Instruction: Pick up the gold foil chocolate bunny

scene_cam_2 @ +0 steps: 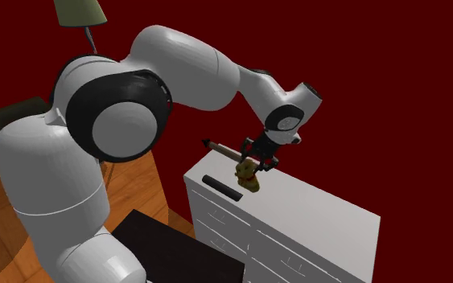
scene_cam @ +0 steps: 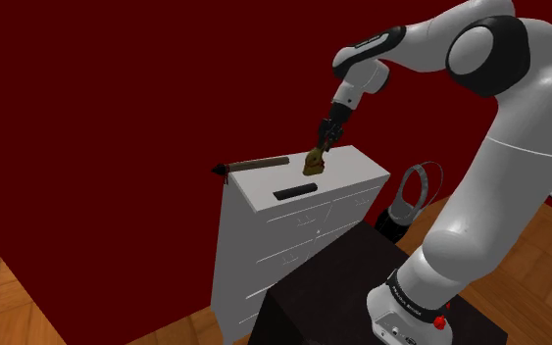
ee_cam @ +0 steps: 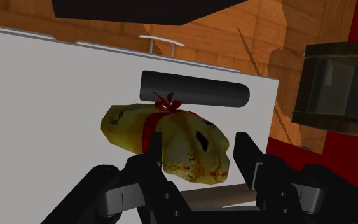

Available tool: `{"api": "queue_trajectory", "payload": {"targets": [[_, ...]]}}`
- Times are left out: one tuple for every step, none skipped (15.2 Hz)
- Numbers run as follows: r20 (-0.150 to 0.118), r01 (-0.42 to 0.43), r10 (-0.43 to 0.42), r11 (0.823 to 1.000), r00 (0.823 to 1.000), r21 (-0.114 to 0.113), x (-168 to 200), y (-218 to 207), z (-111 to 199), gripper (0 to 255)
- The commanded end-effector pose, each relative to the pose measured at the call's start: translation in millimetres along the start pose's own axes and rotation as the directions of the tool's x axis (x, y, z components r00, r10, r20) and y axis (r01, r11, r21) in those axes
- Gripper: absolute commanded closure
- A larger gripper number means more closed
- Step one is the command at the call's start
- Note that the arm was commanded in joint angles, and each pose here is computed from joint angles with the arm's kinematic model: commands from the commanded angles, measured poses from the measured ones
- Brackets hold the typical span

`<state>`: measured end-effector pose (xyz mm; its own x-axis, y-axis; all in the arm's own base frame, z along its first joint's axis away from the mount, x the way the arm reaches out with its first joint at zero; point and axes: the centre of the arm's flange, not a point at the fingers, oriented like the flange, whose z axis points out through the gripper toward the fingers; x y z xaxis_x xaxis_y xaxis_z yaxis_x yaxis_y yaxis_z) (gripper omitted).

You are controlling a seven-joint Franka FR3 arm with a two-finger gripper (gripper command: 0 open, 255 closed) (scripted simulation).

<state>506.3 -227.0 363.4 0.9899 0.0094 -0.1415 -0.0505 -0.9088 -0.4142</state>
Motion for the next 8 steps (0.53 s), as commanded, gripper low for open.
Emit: {"api": "queue_trajectory", "payload": {"targets": [[0.0,0.0,0.0,1.0,1.0,0.0,-1.8,-4.2,-10.2,255],[0.0,0.0,0.0,1.0,1.0,0.0,-2.5,-6.4,-15.0,255],[0.0,0.0,0.0,1.0,1.0,0.0,-3.3,-8.6,-19.7,255],[0.0,0.0,0.0,1.0,1.0,0.0,-4.0,-10.7,-24.5,255],[0.0,0.0,0.0,1.0,1.0,0.0,-4.8,-12.9,-29.2,255],[0.0,0.0,0.0,1.0,1.0,0.0,-5.5,-15.1,-34.0,255],[0.0,0.0,0.0,1.0,1.0,0.0,-5.7,-15.5,-34.7,255],[0.0,0.0,0.0,1.0,1.0,0.0,-5.7,-15.5,-34.7,255]]}}
